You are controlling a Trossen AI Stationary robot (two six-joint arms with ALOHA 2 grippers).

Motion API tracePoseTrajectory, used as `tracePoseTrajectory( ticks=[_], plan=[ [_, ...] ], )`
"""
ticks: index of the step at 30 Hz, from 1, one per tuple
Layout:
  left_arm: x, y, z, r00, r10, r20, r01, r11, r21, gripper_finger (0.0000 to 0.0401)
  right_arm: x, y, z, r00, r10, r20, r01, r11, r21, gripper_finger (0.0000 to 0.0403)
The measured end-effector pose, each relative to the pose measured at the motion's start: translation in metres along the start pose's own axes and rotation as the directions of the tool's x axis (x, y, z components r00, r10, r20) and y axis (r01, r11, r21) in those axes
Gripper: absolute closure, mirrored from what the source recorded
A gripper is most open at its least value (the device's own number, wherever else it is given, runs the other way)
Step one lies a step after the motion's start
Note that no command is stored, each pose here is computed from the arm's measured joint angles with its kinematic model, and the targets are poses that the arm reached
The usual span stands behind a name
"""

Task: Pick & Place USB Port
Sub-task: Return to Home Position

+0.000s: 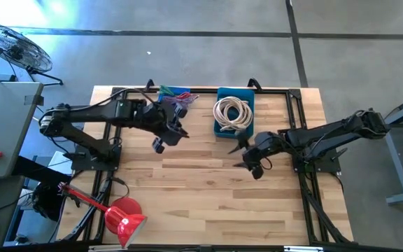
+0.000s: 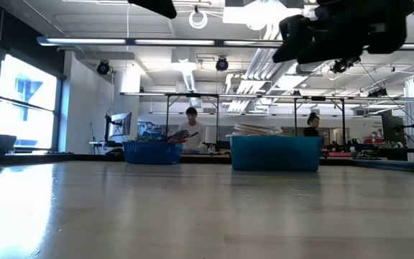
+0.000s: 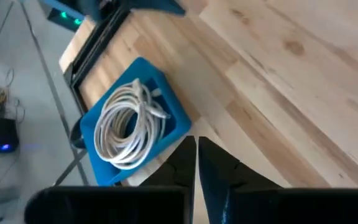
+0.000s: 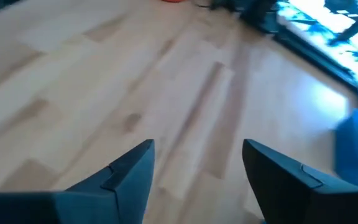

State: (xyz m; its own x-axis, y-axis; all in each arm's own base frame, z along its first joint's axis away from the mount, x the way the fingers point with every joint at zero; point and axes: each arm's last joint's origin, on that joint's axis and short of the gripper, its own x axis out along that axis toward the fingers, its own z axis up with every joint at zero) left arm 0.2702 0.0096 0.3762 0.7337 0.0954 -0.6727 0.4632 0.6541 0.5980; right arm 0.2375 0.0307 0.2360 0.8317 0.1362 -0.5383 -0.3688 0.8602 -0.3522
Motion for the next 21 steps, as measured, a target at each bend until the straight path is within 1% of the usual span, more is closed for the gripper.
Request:
tracePoseTrajectory(
  ticks=[3, 5, 8, 11, 12, 16, 19, 21],
  plan=[
    [-0.002, -0.003, 0.001, 1.0, 0.007, -0.024, -0.006, 1.0, 0.016, 0.0388, -0.001, -0.003, 0.001, 0.997, -0.071, -0.009, 0.071, 0.997, -0.003, 0.019],
    [-0.004, -0.004, -0.001, 0.998, 0.018, -0.055, -0.017, 1.0, 0.02, 0.0396, -0.003, -0.005, 0.003, 0.993, -0.118, -0.012, 0.118, 0.993, -0.005, 0.022],
    [-0.009, -0.005, -0.004, 0.995, 0.033, -0.093, -0.032, 0.999, 0.015, 0.0397, -0.009, -0.007, 0.004, 0.985, -0.173, -0.012, 0.172, 0.985, -0.009, 0.0286],
    [-0.021, -0.005, -0.007, 0.991, 0.073, -0.112, -0.073, 0.997, 0.005, 0.04, -0.019, -0.009, 0.007, 0.974, -0.225, 0.005, 0.225, 0.974, -0.033, 0.0371],
    [-0.027, -0.006, -0.008, 0.991, 0.077, -0.113, -0.078, 0.997, -0.003, 0.04, -0.023, -0.01, 0.009, 0.971, -0.237, 0.015, 0.238, 0.971, -0.041, 0.0386],
    [-0.051, -0.007, -0.013, 0.986, 0.13, -0.108, -0.137, 0.989, -0.055, 0.04, -0.042, -0.014, 0.014, 0.947, -0.315, 0.064, 0.318, 0.947, -0.037, 0.0391],
    [-0.071, -0.009, -0.018, 0.981, 0.171, -0.092, -0.177, 0.982, -0.071, 0.0401, -0.061, -0.016, 0.017, 0.922, -0.376, 0.093, 0.382, 0.922, -0.061, 0.0399],
    [-0.083, -0.012, -0.022, 0.979, 0.186, -0.083, -0.192, 0.979, -0.07, 0.0401, -0.076, -0.017, 0.02, 0.905, -0.407, 0.126, 0.416, 0.908, -0.054, 0.04]
  ],
)
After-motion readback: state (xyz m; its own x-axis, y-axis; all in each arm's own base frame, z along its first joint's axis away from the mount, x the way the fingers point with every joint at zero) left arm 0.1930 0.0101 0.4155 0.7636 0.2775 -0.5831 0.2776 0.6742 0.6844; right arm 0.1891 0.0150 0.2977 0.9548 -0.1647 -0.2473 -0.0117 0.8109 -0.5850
